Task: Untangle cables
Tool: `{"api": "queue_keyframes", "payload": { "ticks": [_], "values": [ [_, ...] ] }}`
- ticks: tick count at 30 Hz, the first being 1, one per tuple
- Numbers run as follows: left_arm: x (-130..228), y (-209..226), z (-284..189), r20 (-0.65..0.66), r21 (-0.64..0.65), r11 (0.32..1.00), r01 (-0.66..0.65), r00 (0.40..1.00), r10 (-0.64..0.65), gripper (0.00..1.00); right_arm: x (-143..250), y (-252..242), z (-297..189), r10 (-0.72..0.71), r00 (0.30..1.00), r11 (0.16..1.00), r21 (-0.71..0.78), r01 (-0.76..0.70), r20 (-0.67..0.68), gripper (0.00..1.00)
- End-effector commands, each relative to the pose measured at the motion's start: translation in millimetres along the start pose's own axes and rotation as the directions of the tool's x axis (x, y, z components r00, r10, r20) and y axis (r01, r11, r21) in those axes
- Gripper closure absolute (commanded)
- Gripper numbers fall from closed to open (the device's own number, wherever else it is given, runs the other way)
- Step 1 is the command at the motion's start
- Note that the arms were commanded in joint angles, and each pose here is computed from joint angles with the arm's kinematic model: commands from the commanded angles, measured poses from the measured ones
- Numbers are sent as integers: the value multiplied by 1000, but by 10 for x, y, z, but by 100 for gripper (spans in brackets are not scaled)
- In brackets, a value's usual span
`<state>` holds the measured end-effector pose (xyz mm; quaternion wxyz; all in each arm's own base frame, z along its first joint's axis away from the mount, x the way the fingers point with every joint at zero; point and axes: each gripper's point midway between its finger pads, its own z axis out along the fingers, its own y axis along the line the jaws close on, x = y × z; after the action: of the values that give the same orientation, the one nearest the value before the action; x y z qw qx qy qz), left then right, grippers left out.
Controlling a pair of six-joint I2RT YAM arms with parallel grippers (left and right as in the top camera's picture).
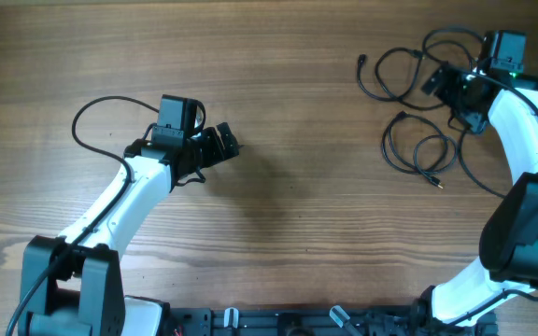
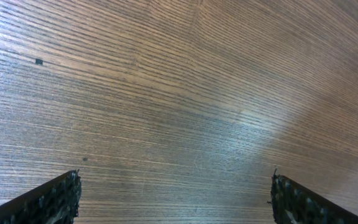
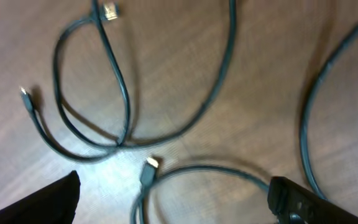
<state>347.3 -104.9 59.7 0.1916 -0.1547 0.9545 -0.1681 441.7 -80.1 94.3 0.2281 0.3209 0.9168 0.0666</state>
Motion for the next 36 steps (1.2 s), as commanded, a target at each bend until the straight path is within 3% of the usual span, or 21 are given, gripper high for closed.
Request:
{"api": "queue_keyframes", "payload": {
  "ticks": [1,36],
  "values": [
    [-14,37,15,3,-15,1000,-4,1000,4,0,-119,80,-63,-13,999,999,-33,14,40,0],
    [-14,37,15,3,-15,1000,-4,1000,4,0,-118,77,-30,-14,999,999,-35,15,43,0]
  ]
}}
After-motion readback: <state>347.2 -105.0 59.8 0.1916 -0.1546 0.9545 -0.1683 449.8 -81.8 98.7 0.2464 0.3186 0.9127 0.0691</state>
